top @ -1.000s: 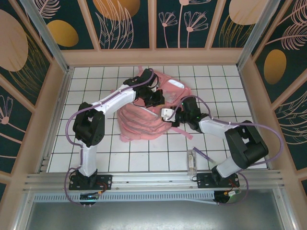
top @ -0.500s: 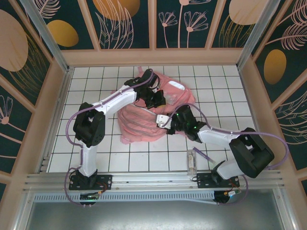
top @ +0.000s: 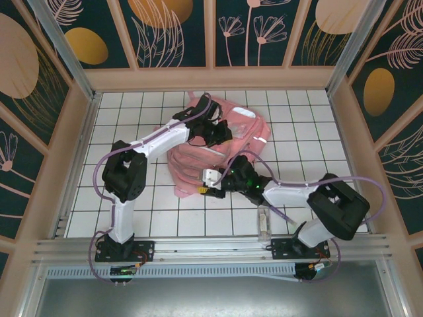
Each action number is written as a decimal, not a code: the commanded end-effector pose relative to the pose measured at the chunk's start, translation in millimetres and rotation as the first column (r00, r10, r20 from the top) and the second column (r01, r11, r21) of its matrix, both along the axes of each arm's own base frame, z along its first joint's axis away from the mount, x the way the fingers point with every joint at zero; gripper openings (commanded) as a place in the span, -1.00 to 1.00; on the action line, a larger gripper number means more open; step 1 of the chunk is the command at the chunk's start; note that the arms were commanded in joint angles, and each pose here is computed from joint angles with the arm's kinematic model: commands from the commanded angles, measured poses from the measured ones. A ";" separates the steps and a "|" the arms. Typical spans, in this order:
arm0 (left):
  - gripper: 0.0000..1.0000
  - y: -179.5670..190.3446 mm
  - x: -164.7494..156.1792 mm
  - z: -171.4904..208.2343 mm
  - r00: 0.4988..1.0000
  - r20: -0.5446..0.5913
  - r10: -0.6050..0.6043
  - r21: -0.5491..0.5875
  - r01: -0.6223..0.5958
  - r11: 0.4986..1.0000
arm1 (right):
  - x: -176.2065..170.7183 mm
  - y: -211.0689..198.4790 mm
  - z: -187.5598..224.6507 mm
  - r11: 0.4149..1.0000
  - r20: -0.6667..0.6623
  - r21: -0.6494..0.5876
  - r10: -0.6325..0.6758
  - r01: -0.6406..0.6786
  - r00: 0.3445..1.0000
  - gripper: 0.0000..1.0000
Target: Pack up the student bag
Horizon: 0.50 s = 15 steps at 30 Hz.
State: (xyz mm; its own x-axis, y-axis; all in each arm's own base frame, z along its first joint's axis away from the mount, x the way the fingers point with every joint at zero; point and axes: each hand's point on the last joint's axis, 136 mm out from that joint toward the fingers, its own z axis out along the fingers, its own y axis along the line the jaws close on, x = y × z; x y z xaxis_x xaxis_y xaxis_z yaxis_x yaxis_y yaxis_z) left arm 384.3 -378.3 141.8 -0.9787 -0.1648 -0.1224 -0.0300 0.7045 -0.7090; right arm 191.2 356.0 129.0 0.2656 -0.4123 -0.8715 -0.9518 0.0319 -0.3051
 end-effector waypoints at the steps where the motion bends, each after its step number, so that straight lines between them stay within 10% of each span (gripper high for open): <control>1: -1.00 -10.7 3.4 7.9 0.999 0.033 -0.036 -0.052 0.037 0.998 | -18.4 -21.4 5.7 0.993 0.049 -0.060 0.101 -0.098 0.994 -0.22; 15: -1.00 -10.5 -11.2 0.6 0.991 -0.004 -0.134 -0.020 0.134 0.991 | 57.9 -126.9 19.6 0.968 0.389 -0.199 -0.064 0.151 0.919 -0.05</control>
